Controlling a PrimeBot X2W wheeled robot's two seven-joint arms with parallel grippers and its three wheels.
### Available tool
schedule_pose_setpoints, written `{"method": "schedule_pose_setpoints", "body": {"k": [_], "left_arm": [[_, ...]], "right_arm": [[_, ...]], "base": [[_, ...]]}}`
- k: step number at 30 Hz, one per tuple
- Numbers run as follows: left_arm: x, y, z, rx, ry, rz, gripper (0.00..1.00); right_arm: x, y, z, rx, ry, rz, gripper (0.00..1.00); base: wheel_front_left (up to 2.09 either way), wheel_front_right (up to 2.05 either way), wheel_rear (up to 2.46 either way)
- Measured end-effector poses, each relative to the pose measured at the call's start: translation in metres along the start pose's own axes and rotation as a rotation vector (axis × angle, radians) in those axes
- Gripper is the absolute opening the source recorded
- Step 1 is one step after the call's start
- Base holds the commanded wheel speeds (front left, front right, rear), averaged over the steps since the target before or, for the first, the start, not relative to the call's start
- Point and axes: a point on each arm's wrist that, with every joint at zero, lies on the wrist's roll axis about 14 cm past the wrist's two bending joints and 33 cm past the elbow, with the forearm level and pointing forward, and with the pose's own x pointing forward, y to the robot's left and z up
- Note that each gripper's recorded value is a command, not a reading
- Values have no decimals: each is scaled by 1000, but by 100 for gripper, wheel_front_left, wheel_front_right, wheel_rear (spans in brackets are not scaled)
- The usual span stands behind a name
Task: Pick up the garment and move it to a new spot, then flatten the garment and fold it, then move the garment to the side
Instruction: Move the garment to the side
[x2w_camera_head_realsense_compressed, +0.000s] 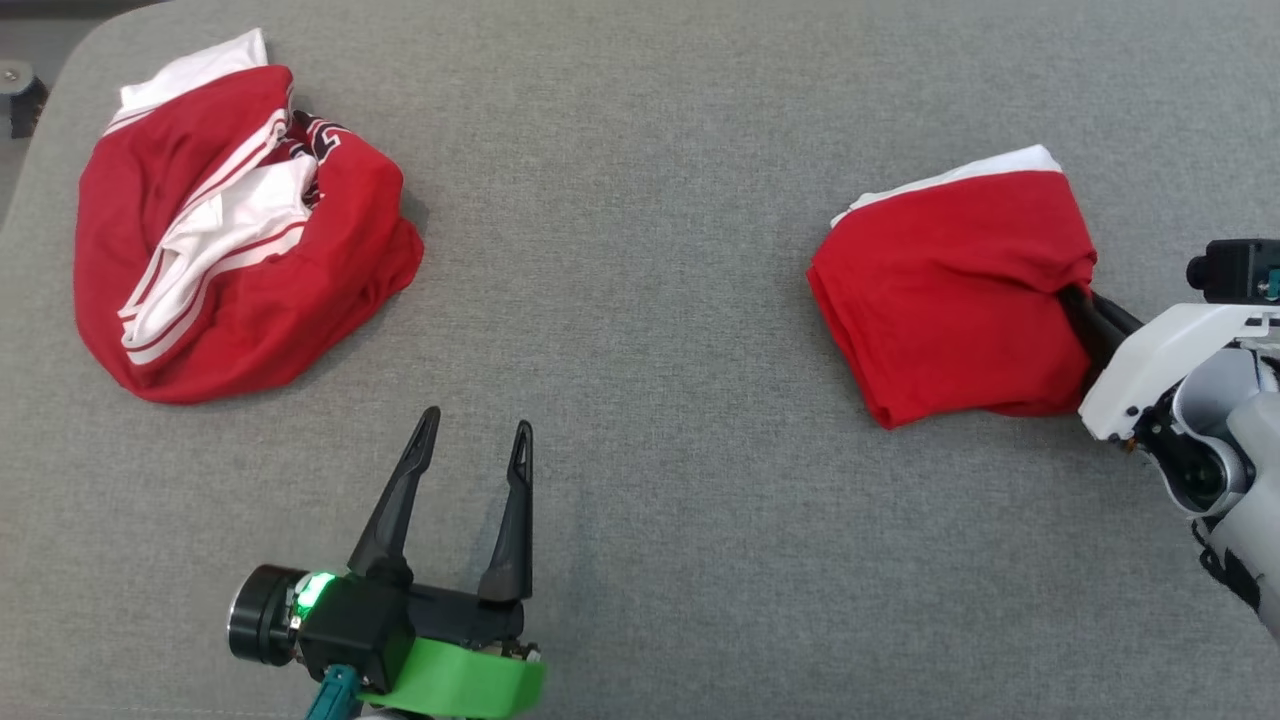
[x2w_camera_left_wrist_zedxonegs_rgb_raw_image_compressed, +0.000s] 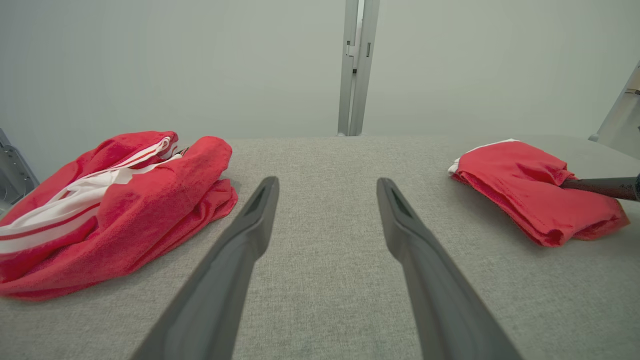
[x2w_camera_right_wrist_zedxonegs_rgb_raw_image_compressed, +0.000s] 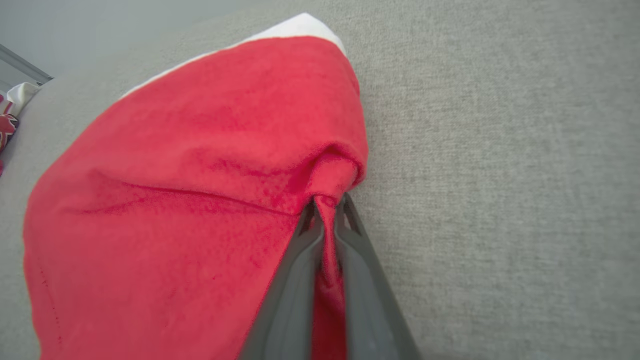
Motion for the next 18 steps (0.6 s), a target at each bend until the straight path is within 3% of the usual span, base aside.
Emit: {"method": "schedule_pose_setpoints", "body": {"k": [18], "left_arm": [[77,-50,-35,15,-5,-276,100]], "right_arm": [[-37,-165,67,-184,-186,-355,0]], "base": [[0,0,0]]}}
